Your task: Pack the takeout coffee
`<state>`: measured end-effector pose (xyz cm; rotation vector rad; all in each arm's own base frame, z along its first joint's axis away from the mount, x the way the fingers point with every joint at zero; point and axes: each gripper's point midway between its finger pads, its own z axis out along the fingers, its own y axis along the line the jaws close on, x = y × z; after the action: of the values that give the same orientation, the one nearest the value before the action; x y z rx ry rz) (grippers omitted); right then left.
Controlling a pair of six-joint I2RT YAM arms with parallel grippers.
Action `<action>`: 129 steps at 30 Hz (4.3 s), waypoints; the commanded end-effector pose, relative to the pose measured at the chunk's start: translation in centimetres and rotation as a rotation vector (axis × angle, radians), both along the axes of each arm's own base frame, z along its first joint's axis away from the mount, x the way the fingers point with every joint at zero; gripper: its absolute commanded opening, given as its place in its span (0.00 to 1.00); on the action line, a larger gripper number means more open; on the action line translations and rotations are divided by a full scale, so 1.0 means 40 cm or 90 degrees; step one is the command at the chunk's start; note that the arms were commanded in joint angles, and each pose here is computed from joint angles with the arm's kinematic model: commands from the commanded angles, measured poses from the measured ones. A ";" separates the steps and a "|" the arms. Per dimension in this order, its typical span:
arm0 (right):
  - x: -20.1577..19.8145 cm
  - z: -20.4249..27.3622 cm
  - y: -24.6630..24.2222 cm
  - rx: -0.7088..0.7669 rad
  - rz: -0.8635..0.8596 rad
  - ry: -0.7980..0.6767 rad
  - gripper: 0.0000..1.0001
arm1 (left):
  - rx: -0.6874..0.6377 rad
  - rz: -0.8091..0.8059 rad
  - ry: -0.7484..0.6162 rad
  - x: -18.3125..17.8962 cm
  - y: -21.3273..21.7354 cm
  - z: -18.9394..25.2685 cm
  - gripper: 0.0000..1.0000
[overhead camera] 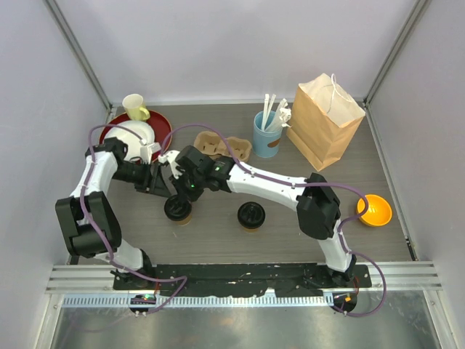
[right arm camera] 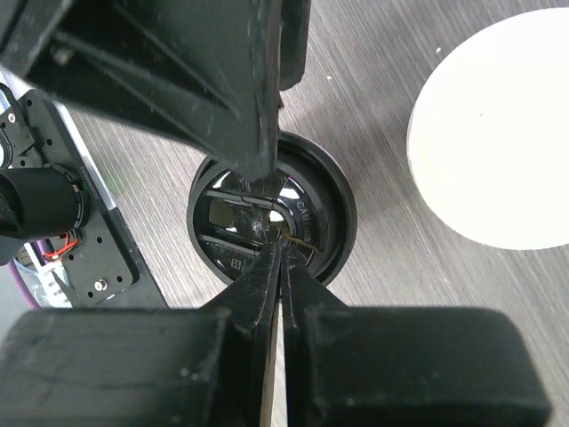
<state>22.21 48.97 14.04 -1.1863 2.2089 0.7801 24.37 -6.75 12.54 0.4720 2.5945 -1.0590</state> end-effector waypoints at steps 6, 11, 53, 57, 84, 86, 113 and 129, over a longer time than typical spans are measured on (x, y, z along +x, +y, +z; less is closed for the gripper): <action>0.026 0.153 0.032 0.142 -0.027 0.011 0.25 | -0.053 0.014 0.006 0.007 0.018 0.014 0.49; 0.048 0.143 -0.001 0.190 -0.069 0.071 0.39 | -0.062 0.022 0.019 0.009 0.038 0.004 0.36; 0.026 0.003 -0.037 0.334 -0.153 0.339 0.54 | -0.206 -0.080 0.101 -0.041 0.016 0.041 0.41; 0.017 -0.002 -0.027 0.333 -0.147 0.344 0.56 | -0.188 -0.114 0.095 -0.066 0.010 0.032 0.42; 0.037 0.017 -0.018 0.337 -0.174 0.315 0.47 | -0.149 -0.161 0.068 -0.124 -0.002 0.049 0.52; 0.038 0.012 -0.017 0.336 -0.176 0.318 0.47 | -0.146 -0.166 0.074 -0.129 -0.001 0.045 0.50; 0.045 0.022 -0.026 0.339 -0.190 0.289 0.38 | -0.135 -0.227 0.113 -0.168 -0.047 0.037 0.45; 0.026 -0.018 -0.045 0.318 -0.199 0.294 0.38 | -0.122 -0.279 0.165 -0.210 -0.045 -0.005 0.12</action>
<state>23.36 46.78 11.02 -0.4326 2.3486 1.4464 22.13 -7.99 10.24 0.8945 2.4769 -1.3583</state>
